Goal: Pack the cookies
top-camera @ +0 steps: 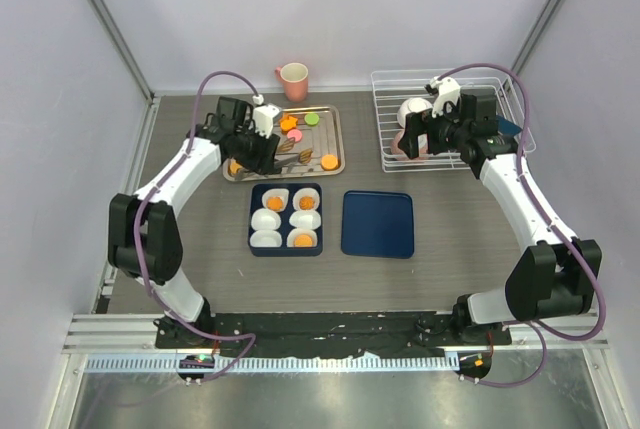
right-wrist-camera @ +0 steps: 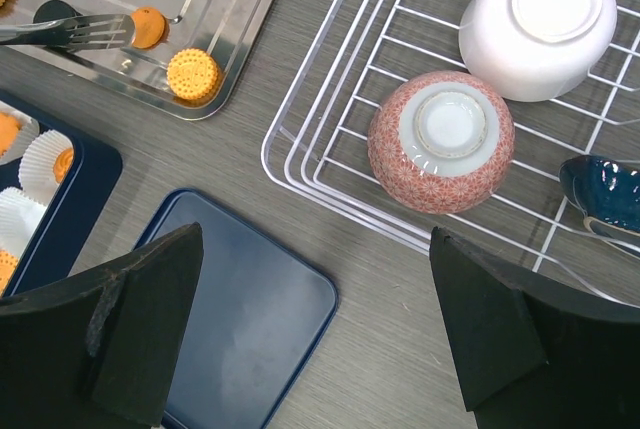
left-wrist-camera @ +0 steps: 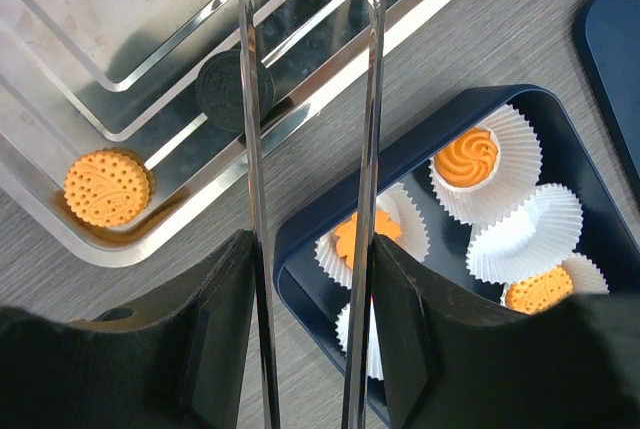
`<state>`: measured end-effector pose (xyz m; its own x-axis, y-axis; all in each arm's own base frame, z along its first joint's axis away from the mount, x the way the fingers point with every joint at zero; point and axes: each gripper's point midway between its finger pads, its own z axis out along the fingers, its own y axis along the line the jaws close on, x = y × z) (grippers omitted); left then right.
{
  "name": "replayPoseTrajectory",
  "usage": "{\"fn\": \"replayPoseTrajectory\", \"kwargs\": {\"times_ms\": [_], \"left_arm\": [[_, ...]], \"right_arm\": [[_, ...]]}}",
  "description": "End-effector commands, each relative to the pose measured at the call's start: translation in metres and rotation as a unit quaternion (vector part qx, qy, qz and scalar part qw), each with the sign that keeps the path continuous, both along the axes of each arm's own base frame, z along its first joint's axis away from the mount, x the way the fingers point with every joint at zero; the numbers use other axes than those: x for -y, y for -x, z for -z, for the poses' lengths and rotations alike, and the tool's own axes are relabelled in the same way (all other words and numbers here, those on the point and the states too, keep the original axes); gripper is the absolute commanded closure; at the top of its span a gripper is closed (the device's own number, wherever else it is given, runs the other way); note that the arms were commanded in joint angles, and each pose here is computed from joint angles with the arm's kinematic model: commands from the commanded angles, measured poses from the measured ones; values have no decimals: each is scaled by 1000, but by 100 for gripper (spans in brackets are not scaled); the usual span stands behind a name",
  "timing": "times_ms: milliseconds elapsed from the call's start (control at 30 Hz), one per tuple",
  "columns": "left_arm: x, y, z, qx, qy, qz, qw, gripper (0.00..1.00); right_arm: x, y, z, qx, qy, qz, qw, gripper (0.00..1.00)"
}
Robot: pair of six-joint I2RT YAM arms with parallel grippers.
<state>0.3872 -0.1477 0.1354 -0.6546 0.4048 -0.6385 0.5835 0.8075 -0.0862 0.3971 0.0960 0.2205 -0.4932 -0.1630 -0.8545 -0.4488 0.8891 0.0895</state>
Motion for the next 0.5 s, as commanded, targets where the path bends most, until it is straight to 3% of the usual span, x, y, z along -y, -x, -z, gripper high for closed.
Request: {"fn": "replayPoseTrajectory", "kwargs": {"times_ms": [0,467], "left_arm": [[11,-18,-19,34,21,5,999,48],[11,-30,1,24,12,6,1000,47]], "right_arm": [[-2,-3,-4,8,-5,-5,1000,0],[-1,-3,-2,6,-3,-5,1000,0]]}}
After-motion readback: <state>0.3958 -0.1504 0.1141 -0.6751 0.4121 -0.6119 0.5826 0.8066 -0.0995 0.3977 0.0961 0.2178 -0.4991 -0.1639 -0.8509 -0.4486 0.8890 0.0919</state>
